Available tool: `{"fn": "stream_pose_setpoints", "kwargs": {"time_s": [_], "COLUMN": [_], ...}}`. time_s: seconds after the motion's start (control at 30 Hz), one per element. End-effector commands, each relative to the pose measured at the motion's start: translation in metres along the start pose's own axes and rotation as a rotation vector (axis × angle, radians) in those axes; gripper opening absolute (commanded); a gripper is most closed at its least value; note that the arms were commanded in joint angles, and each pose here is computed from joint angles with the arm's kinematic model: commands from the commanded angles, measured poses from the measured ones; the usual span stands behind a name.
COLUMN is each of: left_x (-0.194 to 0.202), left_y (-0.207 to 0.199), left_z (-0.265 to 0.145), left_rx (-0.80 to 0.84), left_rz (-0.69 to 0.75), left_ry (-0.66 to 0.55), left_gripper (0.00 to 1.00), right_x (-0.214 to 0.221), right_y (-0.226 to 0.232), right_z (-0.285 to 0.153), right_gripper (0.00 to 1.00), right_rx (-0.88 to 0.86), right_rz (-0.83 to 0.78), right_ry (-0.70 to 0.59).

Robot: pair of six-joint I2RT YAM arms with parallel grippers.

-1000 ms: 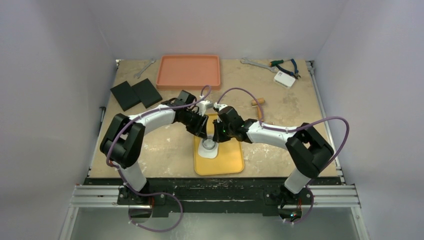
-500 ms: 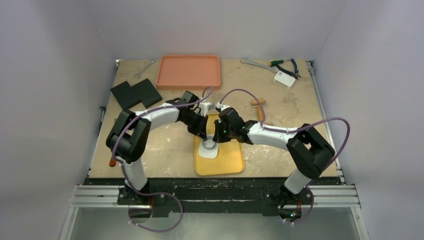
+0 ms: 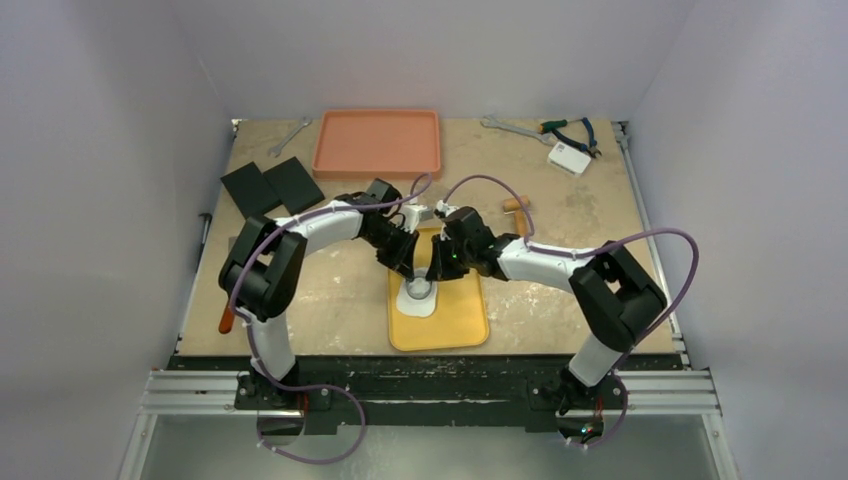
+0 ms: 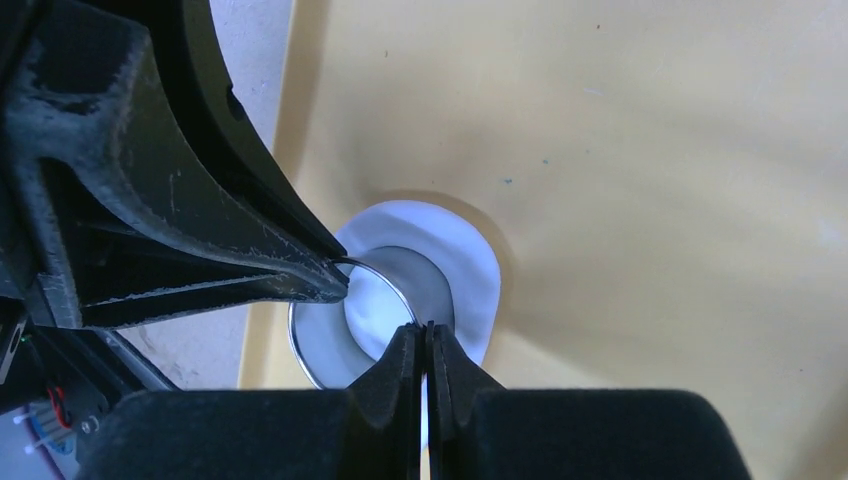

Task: Roll out the dumpling wrappers from the dough
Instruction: Press the dumpling wrapper on the work surface.

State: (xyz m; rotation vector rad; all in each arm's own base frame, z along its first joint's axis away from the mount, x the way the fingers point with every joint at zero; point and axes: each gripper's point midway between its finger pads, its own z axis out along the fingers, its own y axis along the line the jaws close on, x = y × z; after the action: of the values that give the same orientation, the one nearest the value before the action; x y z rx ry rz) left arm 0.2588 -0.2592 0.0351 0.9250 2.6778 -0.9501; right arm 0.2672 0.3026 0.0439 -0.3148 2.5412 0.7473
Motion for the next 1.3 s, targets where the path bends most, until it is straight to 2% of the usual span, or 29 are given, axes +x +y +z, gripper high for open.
{"fn": "stream_pose_setpoints", "kwargs": {"time_s": [0.0, 0.13, 0.23, 0.3, 0.43, 0.53, 0.63, 0.77, 0.9, 1.0, 1.13, 1.27], "left_x": [0.034, -0.013, -0.021, -0.012, 0.025, 0.054, 0.062, 0.042, -0.004, -0.022, -0.023, 0.009], "left_y": [0.02, 0.043, 0.053, 0.055, 0.044, 0.021, 0.009, 0.024, 0.05, 0.055, 0.051, 0.039], "left_z": [0.021, 0.016, 0.011, 0.009, 0.005, 0.007, 0.01, 0.021, 0.023, 0.021, 0.014, 0.011], "left_rx": [-0.047, -0.134, -0.195, -0.207, -0.179, -0.083, -0.018, -0.057, -0.123, -0.153, -0.159, -0.147], "left_rz": [0.009, 0.02, 0.058, 0.063, 0.084, 0.099, 0.099, 0.089, 0.082, 0.106, 0.108, 0.112], "left_ry": [0.134, 0.02, 0.008, 0.035, 0.132, 0.207, 0.224, 0.177, 0.076, 0.037, 0.03, 0.087], "left_gripper": [0.0, 0.0, 0.0, 0.0, 0.0, 0.0, 0.0, 0.0, 0.0, 0.0, 0.0, 0.0], "right_x": [0.02, 0.059, 0.07, 0.064, 0.014, -0.015, -0.019, 0.021, 0.069, 0.082, 0.063, 0.012], "right_y": [-0.037, -0.023, -0.016, -0.015, -0.027, -0.038, -0.044, -0.04, -0.019, -0.007, 0.001, -0.024], "right_z": [0.012, 0.003, 0.004, 0.009, 0.023, 0.027, 0.027, 0.023, 0.016, 0.013, 0.013, 0.021], "right_gripper": [0.0, 0.0, 0.0, 0.0, 0.0, 0.0, 0.0, 0.0, 0.0, 0.0, 0.0, 0.0], "right_rx": [0.11, 0.075, 0.04, 0.033, 0.047, 0.067, 0.1, 0.109, 0.066, 0.029, 0.012, 0.062], "right_rz": [0.02, 0.073, 0.085, 0.088, 0.039, 0.023, 0.003, 0.032, 0.067, 0.089, 0.062, 0.028], "right_ry": [-0.001, 0.024, 0.034, 0.026, -0.026, -0.064, -0.072, -0.024, 0.034, 0.052, 0.025, -0.04]}}
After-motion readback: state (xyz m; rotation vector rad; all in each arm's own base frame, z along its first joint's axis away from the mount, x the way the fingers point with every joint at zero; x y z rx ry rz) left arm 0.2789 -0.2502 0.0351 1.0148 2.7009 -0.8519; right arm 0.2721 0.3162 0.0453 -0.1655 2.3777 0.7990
